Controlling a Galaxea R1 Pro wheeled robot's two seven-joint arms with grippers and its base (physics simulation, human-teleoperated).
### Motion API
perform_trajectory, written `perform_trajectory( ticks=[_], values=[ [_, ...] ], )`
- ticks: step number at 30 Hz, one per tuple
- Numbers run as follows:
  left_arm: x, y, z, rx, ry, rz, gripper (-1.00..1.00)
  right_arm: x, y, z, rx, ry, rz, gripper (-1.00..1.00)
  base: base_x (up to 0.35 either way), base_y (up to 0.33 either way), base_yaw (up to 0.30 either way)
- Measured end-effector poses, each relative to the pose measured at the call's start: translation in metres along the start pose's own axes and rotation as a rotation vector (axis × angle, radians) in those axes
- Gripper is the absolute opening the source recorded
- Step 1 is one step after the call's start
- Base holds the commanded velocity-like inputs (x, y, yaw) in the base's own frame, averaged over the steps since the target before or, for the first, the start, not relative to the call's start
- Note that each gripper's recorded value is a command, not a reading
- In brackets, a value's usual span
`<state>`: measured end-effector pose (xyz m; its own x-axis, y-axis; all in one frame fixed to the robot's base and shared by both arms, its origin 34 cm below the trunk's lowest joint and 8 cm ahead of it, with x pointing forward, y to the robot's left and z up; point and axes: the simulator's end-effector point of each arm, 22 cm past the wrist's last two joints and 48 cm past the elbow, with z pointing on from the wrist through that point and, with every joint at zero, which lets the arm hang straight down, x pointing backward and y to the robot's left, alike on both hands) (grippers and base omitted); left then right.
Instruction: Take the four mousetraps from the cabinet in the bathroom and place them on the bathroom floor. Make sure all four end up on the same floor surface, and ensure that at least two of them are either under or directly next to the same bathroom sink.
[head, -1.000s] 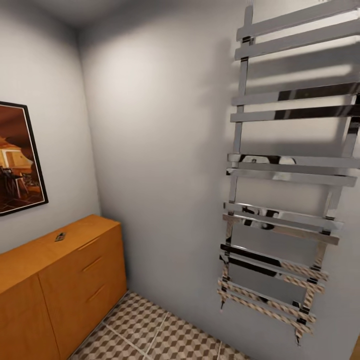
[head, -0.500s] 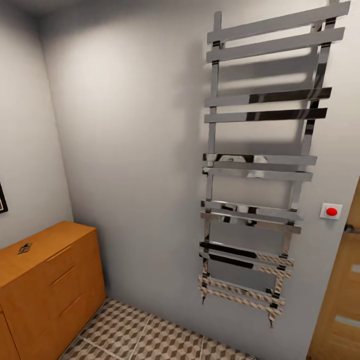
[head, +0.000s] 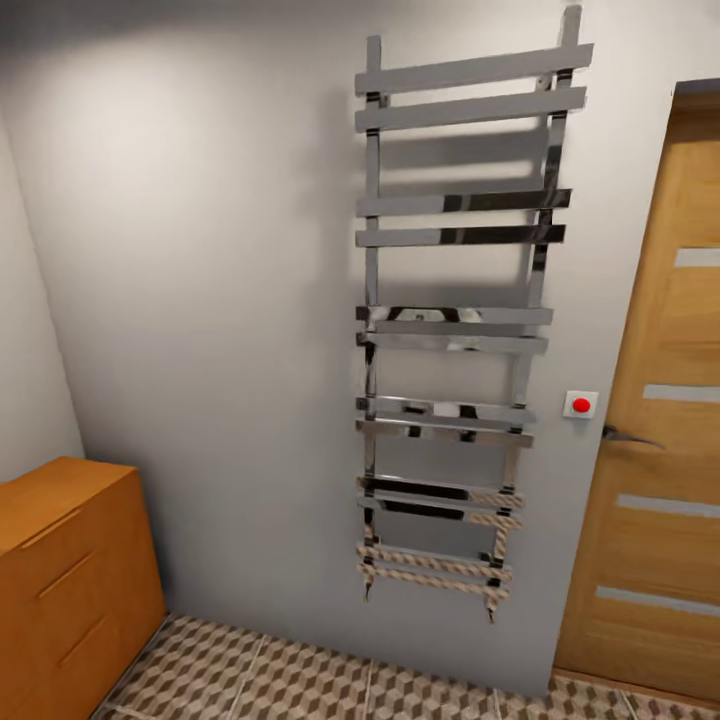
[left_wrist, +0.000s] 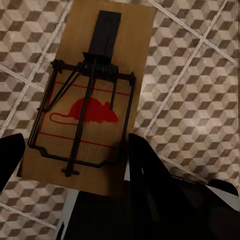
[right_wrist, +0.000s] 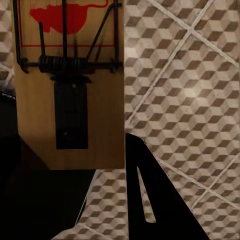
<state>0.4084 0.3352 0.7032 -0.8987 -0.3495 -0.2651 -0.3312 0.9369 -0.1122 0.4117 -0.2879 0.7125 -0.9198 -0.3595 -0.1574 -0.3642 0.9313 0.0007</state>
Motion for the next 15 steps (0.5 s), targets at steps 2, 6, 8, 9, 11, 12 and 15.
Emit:
perform_trajectory(
  ticks=[2,6,8,9,11,12,15],
  values=[
    [0.0016,-0.0006,0.0004,0.001,0.002,0.001,-1.00,0.0000,0.0000,0.0000,0.000,0.000,0.000,-1.00,-0.262,-0.065,-0.294],
    [0.0030,-0.0013,0.0005,0.001,0.004,0.002,-1.00,0.0000,-0.0001,-0.0001,0.000,0.000,0.000,-1.00,-0.176,-0.050,-0.294],
    [0.0034,-0.0014,0.0006,0.002,0.004,0.002,-1.00,0.0001,0.0000,-0.0002,0.000,0.000,0.000,-1.00,-0.082,-0.023,-0.294],
    [0.0037,-0.0015,0.0006,0.002,0.004,0.002,-1.00,0.0001,0.0000,-0.0002,0.000,-0.001,0.000,-1.00,-0.051,-0.015,-0.294],
    [0.0040,-0.0015,0.0006,0.002,0.004,0.002,-1.00,0.0000,0.0000,-0.0002,0.000,-0.001,0.000,-1.00,-0.033,-0.010,-0.294],
    [0.0041,-0.0015,0.0006,0.002,0.004,0.002,-1.00,0.0000,0.0001,-0.0002,0.000,-0.001,0.000,-1.00,-0.021,-0.006,-0.294],
    [0.0043,-0.0015,0.0007,0.002,0.004,0.002,-1.00,0.0001,0.0003,-0.0003,-0.001,-0.001,0.000,-1.00,-0.012,-0.003,-0.294]
  ],
)
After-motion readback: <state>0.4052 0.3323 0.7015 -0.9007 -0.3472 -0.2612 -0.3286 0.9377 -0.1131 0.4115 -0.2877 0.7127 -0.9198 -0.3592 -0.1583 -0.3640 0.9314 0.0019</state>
